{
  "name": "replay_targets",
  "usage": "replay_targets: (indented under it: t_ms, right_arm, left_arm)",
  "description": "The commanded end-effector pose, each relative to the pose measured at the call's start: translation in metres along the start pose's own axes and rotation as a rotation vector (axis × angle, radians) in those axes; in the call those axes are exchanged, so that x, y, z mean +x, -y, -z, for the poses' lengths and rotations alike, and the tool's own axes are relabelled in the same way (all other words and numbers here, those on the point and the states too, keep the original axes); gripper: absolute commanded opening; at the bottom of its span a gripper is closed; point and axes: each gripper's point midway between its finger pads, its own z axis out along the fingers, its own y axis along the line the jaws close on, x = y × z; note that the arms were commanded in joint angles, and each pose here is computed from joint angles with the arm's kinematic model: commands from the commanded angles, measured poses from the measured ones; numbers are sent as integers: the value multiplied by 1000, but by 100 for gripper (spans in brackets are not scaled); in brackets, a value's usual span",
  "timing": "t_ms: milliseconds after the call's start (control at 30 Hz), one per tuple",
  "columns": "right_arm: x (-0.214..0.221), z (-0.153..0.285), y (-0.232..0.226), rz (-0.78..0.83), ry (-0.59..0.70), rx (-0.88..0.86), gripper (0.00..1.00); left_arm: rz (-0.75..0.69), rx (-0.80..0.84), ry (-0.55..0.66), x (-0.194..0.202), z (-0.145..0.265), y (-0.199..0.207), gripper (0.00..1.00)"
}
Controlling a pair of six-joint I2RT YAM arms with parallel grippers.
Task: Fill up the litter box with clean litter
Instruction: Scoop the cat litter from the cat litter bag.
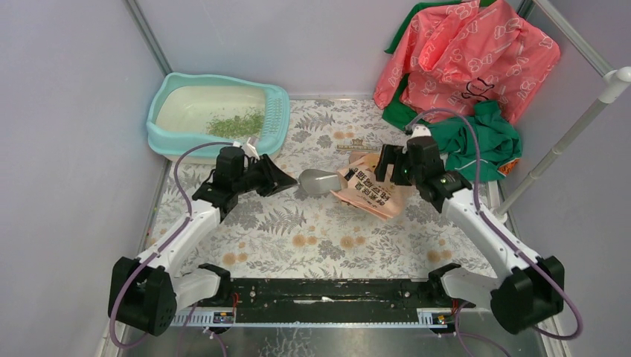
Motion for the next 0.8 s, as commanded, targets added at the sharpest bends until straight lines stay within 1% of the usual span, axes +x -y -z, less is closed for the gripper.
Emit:
replay_targets:
  t_ms: [0, 167, 333, 433, 567, 700, 767]
  right_arm:
    - [-49, -17, 31, -142, 104, 105, 95]
    - [-58, -42, 72, -261, 98, 167, 96]
    - [-48, -66, 102, -319, 62, 223, 97]
    - [-39, -76, 115, -349, 49, 240, 98]
    - [-27, -84, 130, -388, 38, 270, 99]
    - [-22, -90, 138, -397, 40, 293, 100]
    - [-21, -92, 143, -391, 39, 313, 100]
  left_arm:
    - [-31, 97, 26, -9, -12, 19, 0]
    - [-31, 94, 1, 0, -28, 21, 0]
    - [-40, 84, -12, 8, -38, 25, 0]
    - [-56, 55, 4, 7, -40, 27, 0]
    - [-55, 35, -8, 6, -53, 27, 0]
    - [-34, -53, -43, 3, -69, 11, 0]
    - [-29, -77, -71, 2, -75, 11, 0]
